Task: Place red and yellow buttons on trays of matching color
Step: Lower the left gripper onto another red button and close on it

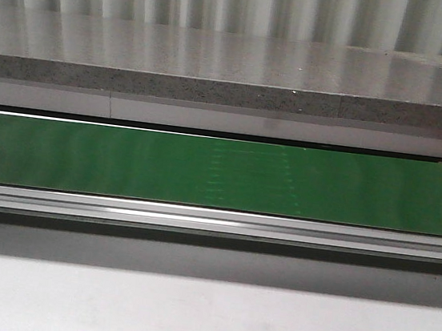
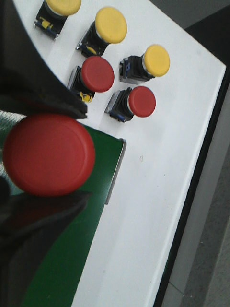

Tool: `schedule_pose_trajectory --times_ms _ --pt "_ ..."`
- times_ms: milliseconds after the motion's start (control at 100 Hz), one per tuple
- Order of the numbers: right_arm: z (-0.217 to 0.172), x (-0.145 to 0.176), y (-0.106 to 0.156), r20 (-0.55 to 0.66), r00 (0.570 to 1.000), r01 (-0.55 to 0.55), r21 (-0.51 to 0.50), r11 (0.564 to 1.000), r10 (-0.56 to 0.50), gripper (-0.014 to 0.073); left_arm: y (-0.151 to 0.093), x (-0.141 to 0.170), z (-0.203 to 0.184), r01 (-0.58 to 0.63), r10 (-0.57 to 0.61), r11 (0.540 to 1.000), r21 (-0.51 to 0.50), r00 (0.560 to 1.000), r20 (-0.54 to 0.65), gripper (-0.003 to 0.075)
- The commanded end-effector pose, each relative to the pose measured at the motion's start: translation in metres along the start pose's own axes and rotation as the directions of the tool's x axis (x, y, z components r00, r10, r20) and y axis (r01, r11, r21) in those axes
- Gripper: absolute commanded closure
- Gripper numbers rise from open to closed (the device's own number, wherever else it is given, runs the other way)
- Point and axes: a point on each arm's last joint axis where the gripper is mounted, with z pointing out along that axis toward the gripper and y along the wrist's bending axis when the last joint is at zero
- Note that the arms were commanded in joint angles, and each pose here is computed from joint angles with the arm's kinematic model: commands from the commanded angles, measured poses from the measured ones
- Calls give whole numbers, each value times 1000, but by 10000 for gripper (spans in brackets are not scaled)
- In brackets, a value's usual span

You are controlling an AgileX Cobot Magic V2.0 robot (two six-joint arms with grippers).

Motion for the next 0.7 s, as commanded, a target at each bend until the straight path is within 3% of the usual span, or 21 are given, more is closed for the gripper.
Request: schedule_pose_trajectory --times_ms 0,270,590,690 --pt "-6 -12 1 89 996 16 -3 1000 -16 662 -11 -12 -2 -26 23 998 52 998 64 740" --pt "-6 -12 1 89 996 16 -3 1000 -16 662 -17 2 32 -29 31 999 39 998 -46 740" --pt "-6 -12 1 89 996 16 -3 1000 -16 662 -18 9 47 -35 37 999 26 995 -96 737" --pt "-6 -12 1 89 996 16 -3 1000 -16 662 -17 10 47 -36 38 999 21 994 -103 694"
